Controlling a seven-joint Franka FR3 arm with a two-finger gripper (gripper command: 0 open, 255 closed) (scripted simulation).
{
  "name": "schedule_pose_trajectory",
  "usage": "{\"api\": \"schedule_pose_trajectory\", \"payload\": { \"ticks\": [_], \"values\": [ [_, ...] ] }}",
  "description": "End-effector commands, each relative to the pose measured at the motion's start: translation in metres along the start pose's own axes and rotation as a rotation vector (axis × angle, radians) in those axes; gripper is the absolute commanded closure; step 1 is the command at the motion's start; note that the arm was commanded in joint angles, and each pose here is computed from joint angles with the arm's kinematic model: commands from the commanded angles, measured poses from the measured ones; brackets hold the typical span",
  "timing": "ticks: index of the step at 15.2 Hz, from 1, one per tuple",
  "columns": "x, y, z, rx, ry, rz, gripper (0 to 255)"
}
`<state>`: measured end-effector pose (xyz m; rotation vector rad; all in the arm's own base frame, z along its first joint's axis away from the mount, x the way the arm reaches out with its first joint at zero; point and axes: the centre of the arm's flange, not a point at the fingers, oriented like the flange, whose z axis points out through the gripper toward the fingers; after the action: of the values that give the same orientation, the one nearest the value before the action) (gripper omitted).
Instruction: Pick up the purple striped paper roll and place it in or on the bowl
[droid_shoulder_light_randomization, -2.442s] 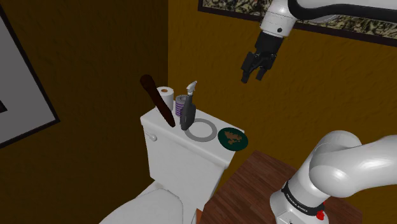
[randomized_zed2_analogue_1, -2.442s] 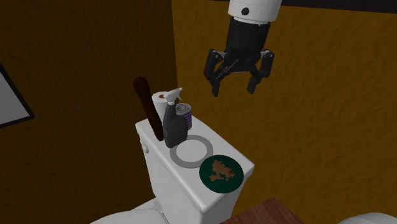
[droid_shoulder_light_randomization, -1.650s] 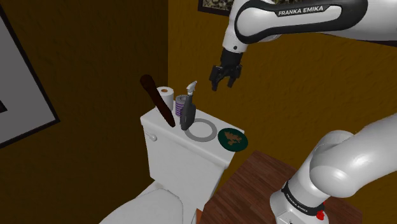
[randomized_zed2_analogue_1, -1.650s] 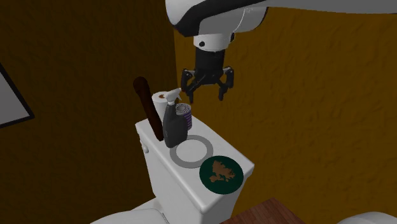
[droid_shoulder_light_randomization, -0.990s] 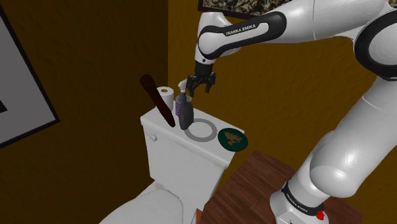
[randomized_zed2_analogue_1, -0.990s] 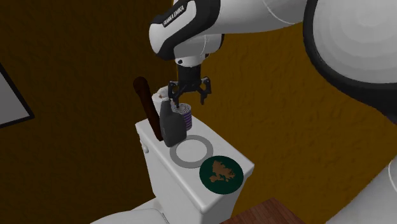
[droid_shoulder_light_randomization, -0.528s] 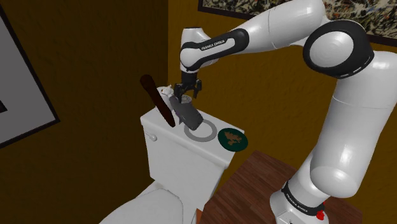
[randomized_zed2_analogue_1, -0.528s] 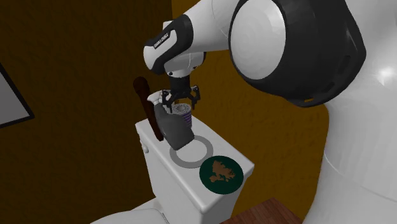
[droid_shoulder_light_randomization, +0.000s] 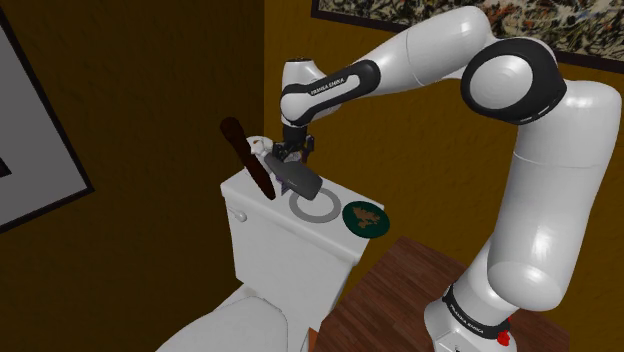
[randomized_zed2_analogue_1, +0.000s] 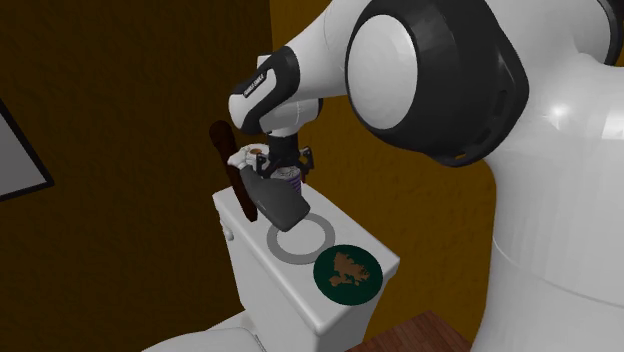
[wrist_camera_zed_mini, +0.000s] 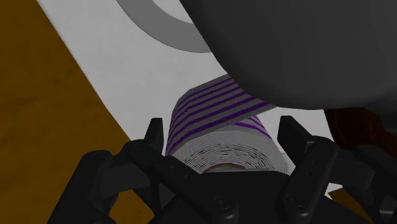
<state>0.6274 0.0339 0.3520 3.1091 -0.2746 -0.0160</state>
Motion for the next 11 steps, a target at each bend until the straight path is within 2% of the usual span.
{"api": "schedule_pose_trajectory", "payload": {
  "ticks": [1,7,8,11],
  "values": [
    [0.0004,0.0007,0.0041,0.000,0.001,0.000,0],
    [0.0004,0.0007,0.0041,0.000,0.001,0.000,0],
    [0.0004,0.0007,0.0041,0.000,0.001,0.000,255],
    [0.0003,0.0003,0.0050,0.000,0.000,0.000,255]
  ]
}}
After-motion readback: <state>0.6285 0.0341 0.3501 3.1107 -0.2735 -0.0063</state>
